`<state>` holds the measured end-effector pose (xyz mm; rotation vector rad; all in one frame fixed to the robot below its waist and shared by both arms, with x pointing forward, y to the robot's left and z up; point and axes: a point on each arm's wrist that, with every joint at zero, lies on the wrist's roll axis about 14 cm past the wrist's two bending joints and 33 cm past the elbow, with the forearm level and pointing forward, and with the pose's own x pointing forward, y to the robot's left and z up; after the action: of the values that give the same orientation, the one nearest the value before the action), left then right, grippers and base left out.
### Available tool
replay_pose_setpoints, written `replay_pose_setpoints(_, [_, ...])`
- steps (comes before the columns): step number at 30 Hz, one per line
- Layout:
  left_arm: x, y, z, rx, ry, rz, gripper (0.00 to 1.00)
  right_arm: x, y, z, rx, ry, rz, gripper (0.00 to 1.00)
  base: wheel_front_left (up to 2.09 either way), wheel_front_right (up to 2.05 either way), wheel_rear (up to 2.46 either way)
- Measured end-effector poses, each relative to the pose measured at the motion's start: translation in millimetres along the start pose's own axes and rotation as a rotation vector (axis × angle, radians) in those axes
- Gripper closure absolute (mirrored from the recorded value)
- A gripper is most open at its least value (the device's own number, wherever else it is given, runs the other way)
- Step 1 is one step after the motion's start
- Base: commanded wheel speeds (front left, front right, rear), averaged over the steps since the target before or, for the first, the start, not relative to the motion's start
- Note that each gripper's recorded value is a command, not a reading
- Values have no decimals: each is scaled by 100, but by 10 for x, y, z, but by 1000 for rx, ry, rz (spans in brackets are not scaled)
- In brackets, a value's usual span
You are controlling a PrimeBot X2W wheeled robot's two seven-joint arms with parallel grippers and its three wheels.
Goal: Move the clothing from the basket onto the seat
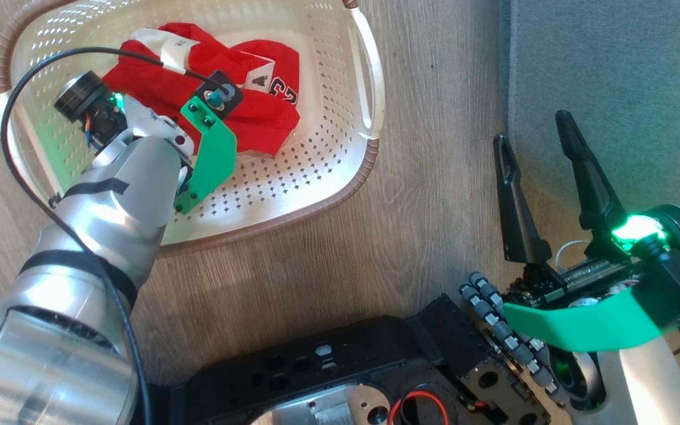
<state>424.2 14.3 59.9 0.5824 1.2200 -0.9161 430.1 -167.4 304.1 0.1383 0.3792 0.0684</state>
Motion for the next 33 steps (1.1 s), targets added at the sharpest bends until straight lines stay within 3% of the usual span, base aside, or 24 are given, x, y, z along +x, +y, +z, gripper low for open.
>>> replay_pose_setpoints(6, [-41,25,107,5,-34,4,100,3,-21,93,13,-26,-7,0,0,0,0])
replay_pose_setpoints(17, [-234,166,396,-1,-127,50,100,121,-31,612,43,-166,11,0,0,0,0])
replay_pose_setpoints(33, [-1329,13,743,-115,-397,147,100,-273,-9,1360,43,-333,5,0,0,0,0])
